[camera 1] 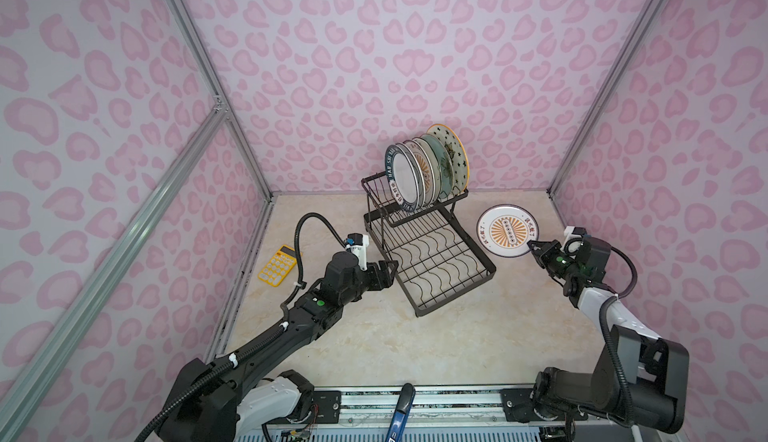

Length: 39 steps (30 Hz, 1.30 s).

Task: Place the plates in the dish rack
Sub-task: 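Close the right gripper on the sunburst plate's rim and lift it upright, then carry the plate toward the left gripper and close the left gripper on its rim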

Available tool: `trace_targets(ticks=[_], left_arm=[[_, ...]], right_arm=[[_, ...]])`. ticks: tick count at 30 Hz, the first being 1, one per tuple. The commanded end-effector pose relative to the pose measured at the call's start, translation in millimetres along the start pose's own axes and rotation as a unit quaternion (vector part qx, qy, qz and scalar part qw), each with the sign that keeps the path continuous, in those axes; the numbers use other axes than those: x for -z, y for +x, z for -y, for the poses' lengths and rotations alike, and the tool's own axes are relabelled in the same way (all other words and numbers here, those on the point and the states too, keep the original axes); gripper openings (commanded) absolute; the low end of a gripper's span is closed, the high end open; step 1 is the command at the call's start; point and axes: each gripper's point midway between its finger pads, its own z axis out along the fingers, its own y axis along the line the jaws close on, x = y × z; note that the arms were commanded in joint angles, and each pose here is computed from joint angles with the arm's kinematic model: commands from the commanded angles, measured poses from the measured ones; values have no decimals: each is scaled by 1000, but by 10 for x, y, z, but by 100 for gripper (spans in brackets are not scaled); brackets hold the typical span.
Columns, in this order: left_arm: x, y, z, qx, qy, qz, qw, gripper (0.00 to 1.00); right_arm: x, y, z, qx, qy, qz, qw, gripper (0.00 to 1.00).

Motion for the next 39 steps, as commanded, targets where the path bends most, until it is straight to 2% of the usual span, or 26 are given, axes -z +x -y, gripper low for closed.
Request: trace_targets(ticks=[1,9,16,29,33,39], left_arm=[[-21,-137,229,-3,50,17,999,80],[-121,-76,362,8,92,-6,996,79],[-185,11,387,18,105,-29,994,79],[-232,31,425,22,112,-44,992,76],[-226,19,441,22,114,-43,992,67],[-221,12,462,21,118,-45,992,56]], right_arm=[[32,209,-109,29,-15,-39,999,0],[-127,825,-481,77,-67,-137,985,0],[-267,1382,-854,111,-122,-215,963,0],[-299,1927,-1416,147,-211,-274,927,0],[-282,2024,-1490,158,-224,-287,918,0],[-297,2096,-1498,168,-223,-297,913,0]])
